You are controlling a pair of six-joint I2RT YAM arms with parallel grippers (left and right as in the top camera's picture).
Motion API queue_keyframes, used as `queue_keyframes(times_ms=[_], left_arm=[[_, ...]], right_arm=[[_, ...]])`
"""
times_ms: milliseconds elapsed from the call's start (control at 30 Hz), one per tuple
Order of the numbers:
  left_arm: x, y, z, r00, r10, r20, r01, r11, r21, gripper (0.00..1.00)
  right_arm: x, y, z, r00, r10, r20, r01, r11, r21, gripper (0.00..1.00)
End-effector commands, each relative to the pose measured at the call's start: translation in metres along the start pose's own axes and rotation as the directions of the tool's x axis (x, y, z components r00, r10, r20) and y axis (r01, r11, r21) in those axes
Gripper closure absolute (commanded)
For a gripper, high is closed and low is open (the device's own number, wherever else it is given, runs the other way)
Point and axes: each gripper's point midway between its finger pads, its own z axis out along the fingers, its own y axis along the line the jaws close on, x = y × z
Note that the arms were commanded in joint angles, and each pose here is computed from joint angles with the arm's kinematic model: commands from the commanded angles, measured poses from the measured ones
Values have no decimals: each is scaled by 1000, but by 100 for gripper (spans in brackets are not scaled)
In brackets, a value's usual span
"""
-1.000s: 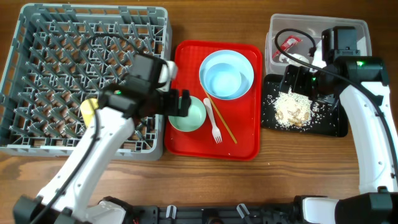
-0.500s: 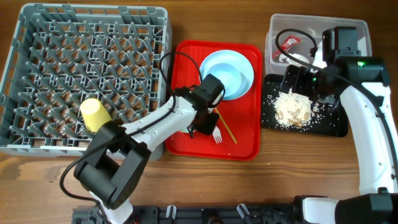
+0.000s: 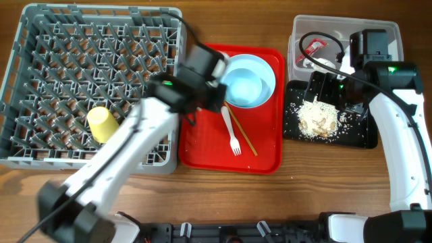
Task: Sort waste into correct bins and load items into the dishwasher rack
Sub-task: 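Grasp the green bowl with the left gripper and place it in the rack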
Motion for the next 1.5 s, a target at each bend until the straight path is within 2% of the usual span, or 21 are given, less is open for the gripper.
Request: queue_keyframes(times_ms=[0, 67, 200, 300, 433, 533, 700, 1067, 1133, 1167, 1200, 1267, 1300, 1400, 1467], left_arm=[[-34, 38, -41, 990, 20, 136, -29, 998, 63, 96], [-42, 58, -49, 984, 5, 176, -27, 992, 120, 96], [-57, 108, -62, 960, -122, 250, 53, 962, 267, 96], [-66, 132, -71, 929, -231, 291, 61, 867, 494, 96], [-65, 162, -64, 900, -332, 284, 62, 741, 669, 96], [-56, 192, -42, 884, -399, 243, 126, 705, 698, 96], [-49, 229, -21, 848, -485, 213, 161, 619, 769, 96], [-32, 272, -6, 809, -547, 215, 222, 623, 750, 96], [-26, 280, -7, 794, -576, 196, 261, 613, 745, 79], [-19, 287, -5, 780, -601, 175, 308, 612, 728, 60], [-13, 294, -3, 764, -626, 152, 358, 609, 707, 48], [3, 309, 4, 731, -673, 113, 460, 609, 646, 31], [9, 315, 5, 718, -688, 105, 490, 606, 627, 30], [18, 332, -5, 686, -718, 117, 517, 595, 616, 0], [23, 342, -14, 668, -732, 135, 528, 593, 608, 0]], right_arm=[[-6, 0, -12, 999, 12, 44, -12, 1000, 5, 0], [-6, 0, -12, 999, 12, 44, -12, 1000, 5, 1], [-6, 0, -11, 999, 12, 42, -12, 1000, 5, 0], [-6, 0, -11, 999, 12, 42, -12, 1000, 5, 0], [-5, -1, -11, 999, 12, 38, -13, 1000, 6, 0], [-3, -1, -11, 999, 13, 33, -13, 1000, 8, 0], [-1, -2, -11, 1000, 14, 24, -15, 1000, 10, 0], [3, -3, -11, 1000, 18, 8, -18, 1000, 15, 0], [3, -3, -11, 1000, 18, 8, -18, 1000, 14, 0], [3, -3, -11, 1000, 19, 8, -19, 1000, 14, 0], [3, -3, -11, 1000, 18, 8, -18, 1000, 14, 0], [3, -3, -11, 1000, 18, 8, -18, 1000, 14, 0], [3, -3, -11, 1000, 18, 8, -19, 1000, 14, 0], [3, -3, -11, 1000, 18, 7, -18, 1000, 15, 0], [3, -3, -11, 1000, 18, 8, -18, 1000, 15, 0]])
